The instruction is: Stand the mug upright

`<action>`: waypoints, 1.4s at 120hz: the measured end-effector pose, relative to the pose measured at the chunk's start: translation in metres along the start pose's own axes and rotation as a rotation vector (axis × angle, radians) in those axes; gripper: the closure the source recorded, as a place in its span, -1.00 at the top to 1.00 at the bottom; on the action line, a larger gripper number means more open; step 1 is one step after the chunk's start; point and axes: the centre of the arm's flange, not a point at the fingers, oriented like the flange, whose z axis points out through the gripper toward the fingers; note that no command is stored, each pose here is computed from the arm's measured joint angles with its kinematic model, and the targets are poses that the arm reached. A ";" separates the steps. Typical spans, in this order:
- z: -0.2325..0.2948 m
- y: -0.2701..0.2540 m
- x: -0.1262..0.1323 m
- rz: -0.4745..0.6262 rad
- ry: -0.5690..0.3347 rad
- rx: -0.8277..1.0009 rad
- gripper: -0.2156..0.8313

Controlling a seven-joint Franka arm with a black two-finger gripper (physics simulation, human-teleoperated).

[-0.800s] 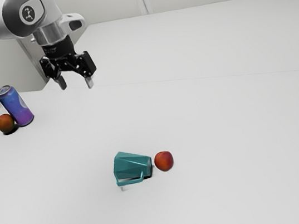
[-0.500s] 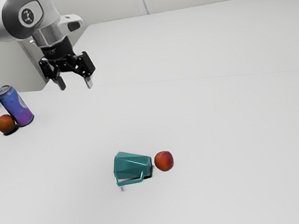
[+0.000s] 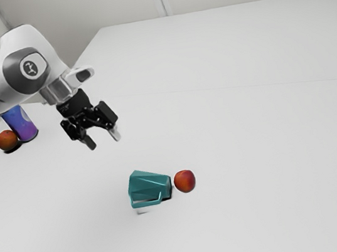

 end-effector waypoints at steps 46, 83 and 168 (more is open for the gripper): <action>0.092 -0.061 -0.008 0.031 0.043 -0.276 0.59; 0.127 -0.098 0.004 0.214 0.095 -0.372 0.59; 0.176 -0.109 0.021 0.442 0.214 -0.553 0.51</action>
